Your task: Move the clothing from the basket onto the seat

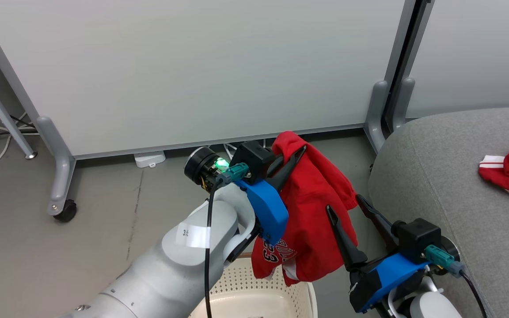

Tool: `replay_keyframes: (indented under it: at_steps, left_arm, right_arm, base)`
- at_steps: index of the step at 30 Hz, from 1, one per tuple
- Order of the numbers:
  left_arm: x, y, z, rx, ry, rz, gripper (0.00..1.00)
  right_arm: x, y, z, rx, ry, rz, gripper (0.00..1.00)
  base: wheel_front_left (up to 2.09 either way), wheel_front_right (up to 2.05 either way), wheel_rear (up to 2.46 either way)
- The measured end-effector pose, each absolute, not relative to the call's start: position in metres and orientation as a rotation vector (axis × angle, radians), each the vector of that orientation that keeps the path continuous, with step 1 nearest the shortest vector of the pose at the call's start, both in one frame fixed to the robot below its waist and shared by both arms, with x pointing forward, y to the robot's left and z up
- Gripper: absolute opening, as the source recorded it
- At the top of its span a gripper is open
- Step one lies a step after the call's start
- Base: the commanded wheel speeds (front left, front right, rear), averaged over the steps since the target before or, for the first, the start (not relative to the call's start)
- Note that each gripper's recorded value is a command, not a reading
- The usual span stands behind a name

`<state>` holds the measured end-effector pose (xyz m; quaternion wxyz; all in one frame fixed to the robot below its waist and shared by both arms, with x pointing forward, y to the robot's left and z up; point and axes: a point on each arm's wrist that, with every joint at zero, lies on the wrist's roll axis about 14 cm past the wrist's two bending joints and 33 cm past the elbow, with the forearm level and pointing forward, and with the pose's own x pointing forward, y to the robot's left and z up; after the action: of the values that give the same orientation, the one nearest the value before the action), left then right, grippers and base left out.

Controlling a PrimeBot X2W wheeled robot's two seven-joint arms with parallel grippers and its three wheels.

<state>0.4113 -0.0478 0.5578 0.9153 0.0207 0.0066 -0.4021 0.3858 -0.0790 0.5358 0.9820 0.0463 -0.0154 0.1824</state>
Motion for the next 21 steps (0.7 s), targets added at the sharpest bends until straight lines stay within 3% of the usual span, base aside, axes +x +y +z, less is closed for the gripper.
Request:
replay_keyframes:
  at_steps: [9,21]
  left_arm:
    - [0.411,-0.052,0.549,0.033,0.042,-0.833,0.00]
    - [0.410,-0.058,0.543,0.022,0.059,-0.853,0.00]
  right_arm:
    - [0.384,-0.060,0.543,0.115,-0.023,0.429,1.00]
    - [0.409,-0.047,0.544,0.033,0.013,0.469,1.00]
  base:
    - [0.00,0.00,0.00]
    - [0.00,0.00,0.00]
